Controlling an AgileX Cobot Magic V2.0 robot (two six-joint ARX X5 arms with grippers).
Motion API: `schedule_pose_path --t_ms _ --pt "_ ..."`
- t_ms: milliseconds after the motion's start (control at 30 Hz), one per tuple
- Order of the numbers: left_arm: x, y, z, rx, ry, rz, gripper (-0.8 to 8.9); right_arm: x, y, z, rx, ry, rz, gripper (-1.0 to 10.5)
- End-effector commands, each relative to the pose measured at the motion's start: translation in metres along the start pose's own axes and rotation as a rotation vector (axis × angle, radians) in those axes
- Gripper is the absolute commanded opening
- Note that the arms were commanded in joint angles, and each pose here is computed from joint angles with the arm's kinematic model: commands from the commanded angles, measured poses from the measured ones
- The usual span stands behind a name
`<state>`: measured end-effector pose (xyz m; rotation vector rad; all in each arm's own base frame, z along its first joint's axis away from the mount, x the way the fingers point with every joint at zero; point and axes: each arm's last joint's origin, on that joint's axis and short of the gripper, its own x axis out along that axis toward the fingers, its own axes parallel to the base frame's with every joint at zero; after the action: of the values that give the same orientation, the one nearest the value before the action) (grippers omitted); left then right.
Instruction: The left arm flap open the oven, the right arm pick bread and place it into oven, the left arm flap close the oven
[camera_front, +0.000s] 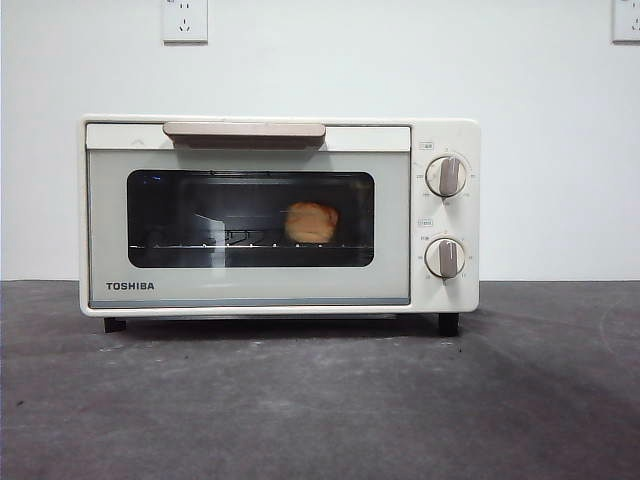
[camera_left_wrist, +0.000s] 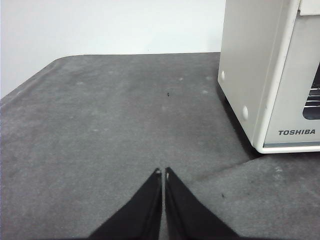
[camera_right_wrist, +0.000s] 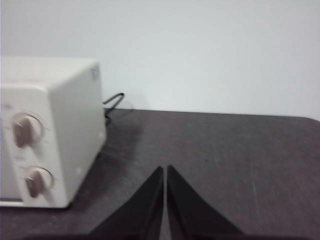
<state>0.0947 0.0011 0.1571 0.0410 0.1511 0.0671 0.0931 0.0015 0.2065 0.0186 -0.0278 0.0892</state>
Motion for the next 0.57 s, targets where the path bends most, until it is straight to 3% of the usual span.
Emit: schedule_pose_path --t_ms 33,300,567 --pt "0.002 0.0 -0.007 0.002 0.026 0.004 0.2 0.0 -0.001 -0.01 -0.014 -0.004 -0.013 0.1" --pt "0.002 0.0 -0.007 0.002 0.026 0.004 0.2 0.003 -0.002 -0.041 0.011 0.043 -0.012 0.1" --pt "0.002 0.0 -0.007 0.002 0.026 0.004 0.2 0.002 0.0 -0.052 0.016 0.147 0.005 0.1"
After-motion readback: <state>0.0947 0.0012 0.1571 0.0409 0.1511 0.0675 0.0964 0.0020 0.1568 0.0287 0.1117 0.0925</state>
